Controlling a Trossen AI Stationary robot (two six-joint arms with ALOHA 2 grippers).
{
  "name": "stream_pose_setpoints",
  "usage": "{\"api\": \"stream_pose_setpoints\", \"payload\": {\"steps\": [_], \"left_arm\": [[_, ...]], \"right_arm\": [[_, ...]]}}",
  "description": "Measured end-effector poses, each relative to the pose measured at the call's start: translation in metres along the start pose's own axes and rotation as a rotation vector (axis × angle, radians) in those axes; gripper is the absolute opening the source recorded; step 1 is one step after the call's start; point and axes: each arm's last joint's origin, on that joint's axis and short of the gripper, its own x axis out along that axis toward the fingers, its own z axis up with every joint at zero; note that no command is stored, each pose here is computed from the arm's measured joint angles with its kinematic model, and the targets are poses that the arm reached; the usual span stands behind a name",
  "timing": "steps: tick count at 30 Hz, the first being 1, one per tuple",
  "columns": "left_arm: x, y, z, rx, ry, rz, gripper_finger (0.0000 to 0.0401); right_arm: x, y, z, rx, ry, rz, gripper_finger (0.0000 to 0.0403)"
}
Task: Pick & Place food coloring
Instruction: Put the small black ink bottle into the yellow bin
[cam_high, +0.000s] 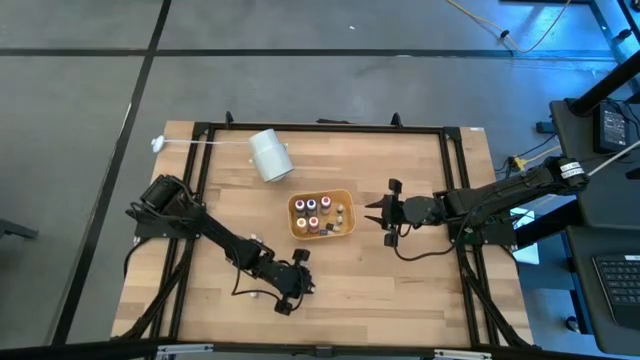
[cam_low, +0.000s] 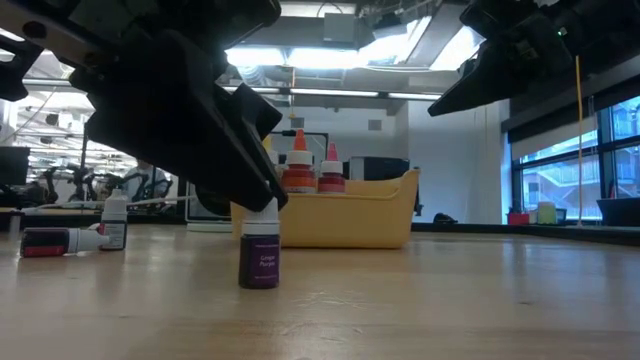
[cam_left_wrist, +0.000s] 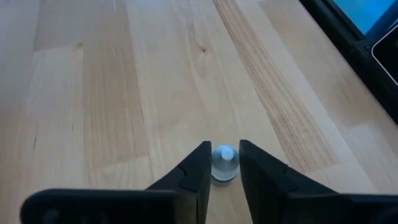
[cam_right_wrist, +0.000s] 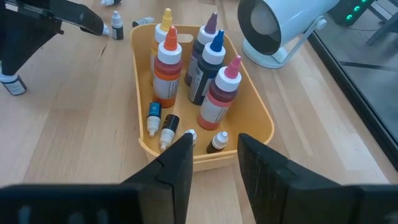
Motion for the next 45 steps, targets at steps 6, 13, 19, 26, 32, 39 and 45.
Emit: {"api": "stream_pose_setpoints", "payload": {"steps": [6, 13, 19, 26, 32, 39, 45], "left_arm": [[0.000, 0.000, 0.000, 0.000, -0.001, 0.005, 0.0092], [0.000, 0.000, 0.000, 0.000, -0.001, 0.004, 0.0111], [0.000, 0.000, 0.000, 0.000, -0.001, 0.005, 0.0116], [0.001, 0.000, -0.002, 0.002, 0.009, 0.007, 0.0112], [0.013, 0.000, -0.013, 0.017, 0.040, 0.011, 0.0115], [0.016, -0.002, -0.009, 0.031, -0.021, -0.009, 0.0104], [0.016, -0.002, -0.006, 0.026, -0.047, -0.014, 0.0090]], "right_arm": [[0.000, 0.000, 0.000, 0.000, 0.000, 0.000, 0.0129], [0.000, 0.000, 0.000, -0.004, 0.000, 0.000, 0.0129], [0.000, 0.000, 0.000, -0.004, 0.000, 0.000, 0.0129], [0.000, 0.000, 0.000, -0.004, 0.000, 0.000, 0.0129], [0.000, 0.000, 0.000, -0.004, 0.001, 0.000, 0.0129], [0.000, 0.000, 0.000, -0.007, 0.001, -0.001, 0.0129], [0.000, 0.000, 0.000, -0.007, 0.002, -0.001, 0.0129]]}}
